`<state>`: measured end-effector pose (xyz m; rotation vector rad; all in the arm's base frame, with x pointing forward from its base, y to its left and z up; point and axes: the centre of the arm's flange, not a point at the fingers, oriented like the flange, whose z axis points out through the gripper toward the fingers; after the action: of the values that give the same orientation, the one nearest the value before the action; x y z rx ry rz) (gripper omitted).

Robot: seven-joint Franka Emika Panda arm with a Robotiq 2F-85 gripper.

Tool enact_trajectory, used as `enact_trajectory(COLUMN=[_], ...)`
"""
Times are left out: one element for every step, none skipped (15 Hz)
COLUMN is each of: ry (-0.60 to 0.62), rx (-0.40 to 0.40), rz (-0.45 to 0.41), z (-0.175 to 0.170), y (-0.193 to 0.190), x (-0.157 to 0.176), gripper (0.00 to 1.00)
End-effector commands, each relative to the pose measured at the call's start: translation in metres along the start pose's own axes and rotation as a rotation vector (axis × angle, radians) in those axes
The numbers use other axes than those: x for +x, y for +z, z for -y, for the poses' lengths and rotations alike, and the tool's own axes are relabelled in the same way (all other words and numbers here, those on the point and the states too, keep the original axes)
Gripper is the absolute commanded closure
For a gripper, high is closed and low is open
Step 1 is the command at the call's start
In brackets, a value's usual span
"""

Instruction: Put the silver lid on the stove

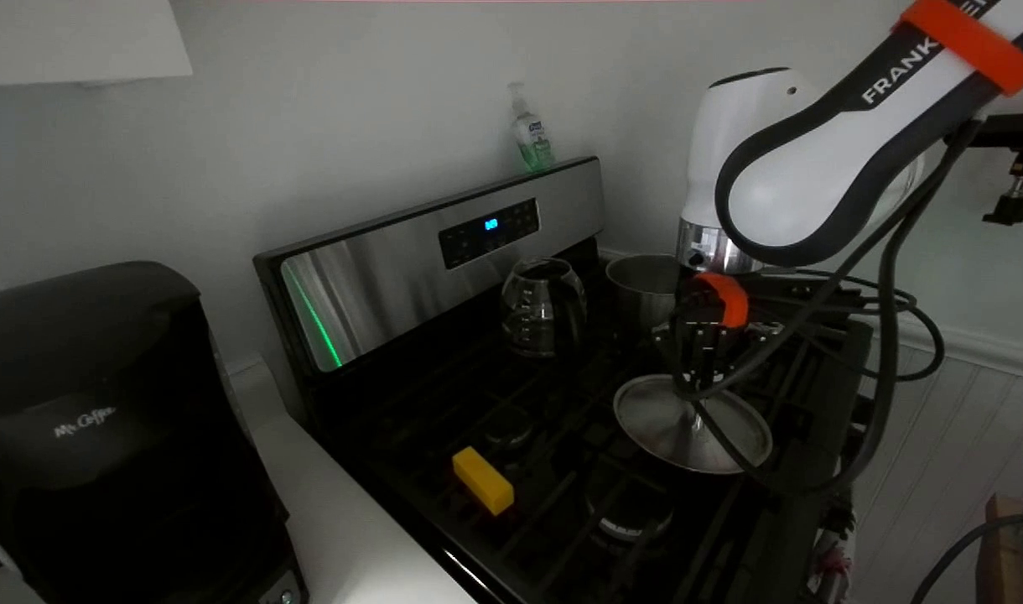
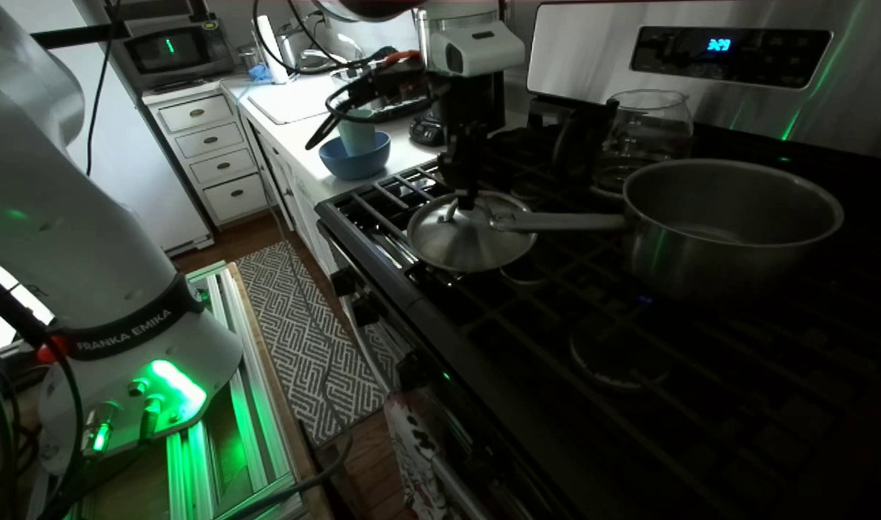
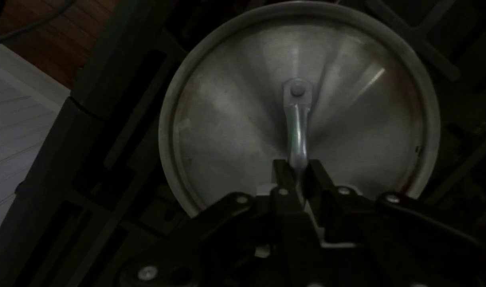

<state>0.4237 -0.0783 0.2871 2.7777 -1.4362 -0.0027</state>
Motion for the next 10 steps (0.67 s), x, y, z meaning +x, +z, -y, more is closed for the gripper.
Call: enact_trajectory(ry=[0.031,0.032,0.034,0.035,0.035,0.029,-0.022,-0.081,-0.14,-0.069], rx=[-0.001,-0.002,-0.007,-0.006,-0.007,0.002,0.051,0.088,0.125,0.057], rz=[0.011,0.016,0.019,0.021,0.023,0.028,0.044,0.04,0.025,0.024], z=[0.006,0.007,0.007,0.007,0.006,0.005,0.002,0.001,0.0,0.01], y=[0.008,0.009,0.008,0.007,-0.003,-0.016,-0.043,-0.062,-0.084,-0.035], x=[0.016,0.018,0.02,0.021,0.021,0.021,0.016,0.012,0.009,0.018], gripper=[0.6,0.58,0.53,0.46,0.38,0.32,0.24,0.18,0.12,0.04])
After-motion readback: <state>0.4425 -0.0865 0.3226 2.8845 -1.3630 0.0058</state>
